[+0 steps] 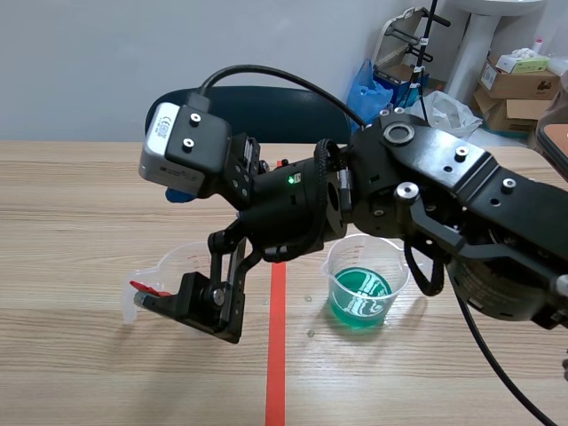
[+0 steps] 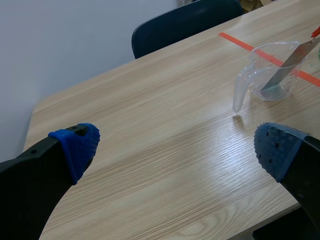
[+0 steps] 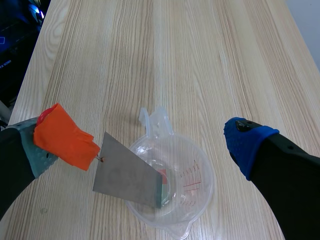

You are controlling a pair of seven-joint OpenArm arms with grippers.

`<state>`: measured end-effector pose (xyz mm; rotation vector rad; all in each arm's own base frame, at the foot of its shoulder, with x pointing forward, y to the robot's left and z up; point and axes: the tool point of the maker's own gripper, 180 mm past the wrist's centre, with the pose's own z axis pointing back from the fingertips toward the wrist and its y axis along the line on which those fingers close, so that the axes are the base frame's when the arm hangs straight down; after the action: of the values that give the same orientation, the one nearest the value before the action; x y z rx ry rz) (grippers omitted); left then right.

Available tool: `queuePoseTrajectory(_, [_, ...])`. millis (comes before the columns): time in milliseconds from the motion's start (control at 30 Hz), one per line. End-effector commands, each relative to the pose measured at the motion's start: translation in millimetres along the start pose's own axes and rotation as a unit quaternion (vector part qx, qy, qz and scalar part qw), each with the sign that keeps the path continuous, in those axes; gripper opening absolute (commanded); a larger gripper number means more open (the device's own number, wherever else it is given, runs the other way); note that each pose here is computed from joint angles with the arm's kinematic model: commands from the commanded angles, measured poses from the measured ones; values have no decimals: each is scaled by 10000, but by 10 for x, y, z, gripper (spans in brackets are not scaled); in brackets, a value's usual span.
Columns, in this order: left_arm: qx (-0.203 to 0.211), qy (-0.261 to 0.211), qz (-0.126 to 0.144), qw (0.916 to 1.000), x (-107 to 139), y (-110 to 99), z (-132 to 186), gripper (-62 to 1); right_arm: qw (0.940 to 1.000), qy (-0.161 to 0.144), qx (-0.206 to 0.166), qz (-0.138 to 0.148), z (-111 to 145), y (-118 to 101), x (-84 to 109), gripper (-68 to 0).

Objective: Do the redox reaction experiment

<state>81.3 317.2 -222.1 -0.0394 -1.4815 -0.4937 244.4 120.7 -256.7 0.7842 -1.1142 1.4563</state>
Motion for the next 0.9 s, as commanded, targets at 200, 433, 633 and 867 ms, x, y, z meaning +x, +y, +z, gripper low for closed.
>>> queuePoseTrajectory(200, [78,-139,0,9999,60,3,5,14,9998,-154,12,82,7,-38,108,4])
queuePoseTrajectory(433, [76,-139,0,9999,60,2,5,14,9996,-243,110,-88,59,142,65,4])
queuePoseTrajectory(633, [78,-137,0,9999,60,3,5,14,9975,-688,11,-132,298,313,185,4])
queuePoseTrajectory(867, [76,-137,0,9999,59,2,5,14,9891,-1141,-828,-434,765,143,282,4])
